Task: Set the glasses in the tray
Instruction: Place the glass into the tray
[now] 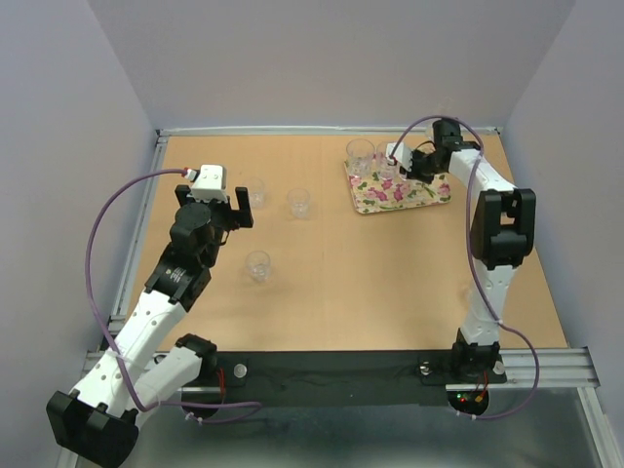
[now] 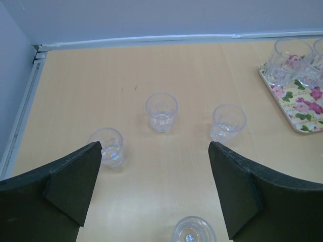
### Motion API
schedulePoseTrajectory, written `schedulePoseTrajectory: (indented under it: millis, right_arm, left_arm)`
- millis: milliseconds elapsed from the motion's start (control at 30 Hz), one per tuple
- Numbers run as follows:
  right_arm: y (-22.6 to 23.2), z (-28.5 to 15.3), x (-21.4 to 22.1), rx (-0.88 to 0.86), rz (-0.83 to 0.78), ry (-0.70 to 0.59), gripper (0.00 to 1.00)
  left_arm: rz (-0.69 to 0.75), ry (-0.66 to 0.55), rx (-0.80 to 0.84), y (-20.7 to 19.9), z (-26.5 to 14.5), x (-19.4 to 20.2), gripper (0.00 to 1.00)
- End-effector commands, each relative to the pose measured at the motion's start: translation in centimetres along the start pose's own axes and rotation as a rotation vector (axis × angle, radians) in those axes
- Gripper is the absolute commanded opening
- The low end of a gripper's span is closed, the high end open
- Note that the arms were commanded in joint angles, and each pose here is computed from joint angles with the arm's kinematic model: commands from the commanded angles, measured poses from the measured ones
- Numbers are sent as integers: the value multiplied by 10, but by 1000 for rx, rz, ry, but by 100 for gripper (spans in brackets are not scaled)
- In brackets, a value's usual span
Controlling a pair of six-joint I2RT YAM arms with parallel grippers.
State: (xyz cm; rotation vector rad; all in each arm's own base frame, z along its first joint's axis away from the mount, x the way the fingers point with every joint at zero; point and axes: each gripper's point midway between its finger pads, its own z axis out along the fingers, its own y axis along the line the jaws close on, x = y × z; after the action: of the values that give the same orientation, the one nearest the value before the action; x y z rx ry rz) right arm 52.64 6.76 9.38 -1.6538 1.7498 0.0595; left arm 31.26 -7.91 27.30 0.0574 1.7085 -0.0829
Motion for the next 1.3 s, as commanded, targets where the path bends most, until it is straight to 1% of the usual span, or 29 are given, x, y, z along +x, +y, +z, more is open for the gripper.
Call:
schedulePoseTrajectory:
  millis: [0,200,567,700,867,967,1067,1100,1167,1200,1267]
  right_arm:
    - [-27,-5,-7,63,-2,9,4]
    - [-29,-1,-1,68,25,33,6]
    - [-30,4,1,67,40,44,15]
    - [-31,3,1,72,46,46,23]
    - [-36,0,-2,86,43,45,31]
    - [-39,-3,-5,94,42,43,33]
    - [-44,-10,-11,112,43,32,39]
    - [-47,-14,-16,122,47,22,43]
    - [-50,-20,-21,134,57,11,48]
    - [-51,-23,-24,140,58,4,55]
    - [-52,-33,-32,152,65,-12,61]
  left_arm:
    - [13,-24,-21,5,1,-4,99]
    - [13,-24,-14,3,2,-5,99]
    - [12,-25,-13,4,2,-5,99]
    - [12,-27,-13,4,1,-6,99]
    - [10,-27,-13,4,1,-5,99]
    - [12,-27,-14,4,1,-5,99]
    - [11,-28,-14,4,1,-6,99]
    - [11,-30,-14,4,1,-6,99]
    - [8,-33,-12,4,0,-7,99]
    - [9,-31,-12,4,0,-7,99]
    - [7,-37,-12,4,-1,-9,99]
